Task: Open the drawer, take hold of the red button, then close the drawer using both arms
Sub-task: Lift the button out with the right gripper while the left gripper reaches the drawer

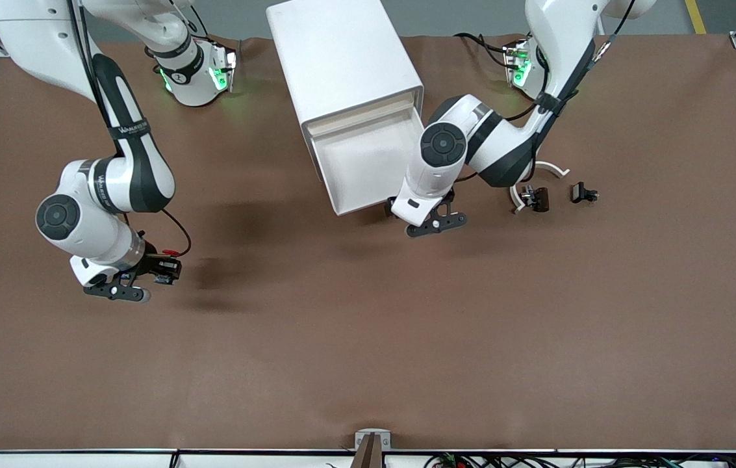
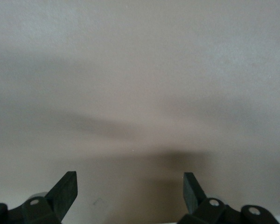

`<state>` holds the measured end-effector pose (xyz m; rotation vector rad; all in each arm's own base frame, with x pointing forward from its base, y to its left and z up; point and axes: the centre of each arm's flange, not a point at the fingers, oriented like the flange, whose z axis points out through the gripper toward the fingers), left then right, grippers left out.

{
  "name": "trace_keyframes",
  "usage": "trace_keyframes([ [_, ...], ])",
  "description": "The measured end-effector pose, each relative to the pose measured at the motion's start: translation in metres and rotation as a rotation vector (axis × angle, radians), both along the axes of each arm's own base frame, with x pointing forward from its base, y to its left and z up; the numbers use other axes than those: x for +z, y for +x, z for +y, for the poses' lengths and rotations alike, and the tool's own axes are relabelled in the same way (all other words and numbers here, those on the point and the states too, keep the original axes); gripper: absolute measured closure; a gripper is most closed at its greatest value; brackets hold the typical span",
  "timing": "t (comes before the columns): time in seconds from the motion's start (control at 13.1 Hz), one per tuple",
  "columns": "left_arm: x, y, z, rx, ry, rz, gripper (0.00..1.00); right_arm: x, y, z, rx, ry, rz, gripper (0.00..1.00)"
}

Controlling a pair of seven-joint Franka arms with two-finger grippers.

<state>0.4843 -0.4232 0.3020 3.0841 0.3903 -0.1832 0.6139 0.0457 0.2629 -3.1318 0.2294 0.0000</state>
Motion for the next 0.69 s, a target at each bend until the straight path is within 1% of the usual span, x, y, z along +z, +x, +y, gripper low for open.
trace_keyframes([
  [0.15,-0.005,-0.011,-0.013,0.004,0.006,0.008,0.00,-0.019,-0.005,0.000,0.002,-0.004,-0.004,0.59],
  [0.3,-0.007,-0.023,-0.026,0.024,0.014,0.013,0.00,-0.032,-0.012,0.000,0.006,-0.006,0.007,0.59],
  [0.69,-0.012,-0.050,-0.054,0.076,0.032,0.020,0.00,-0.053,-0.024,-0.007,0.008,-0.011,0.005,0.59],
])
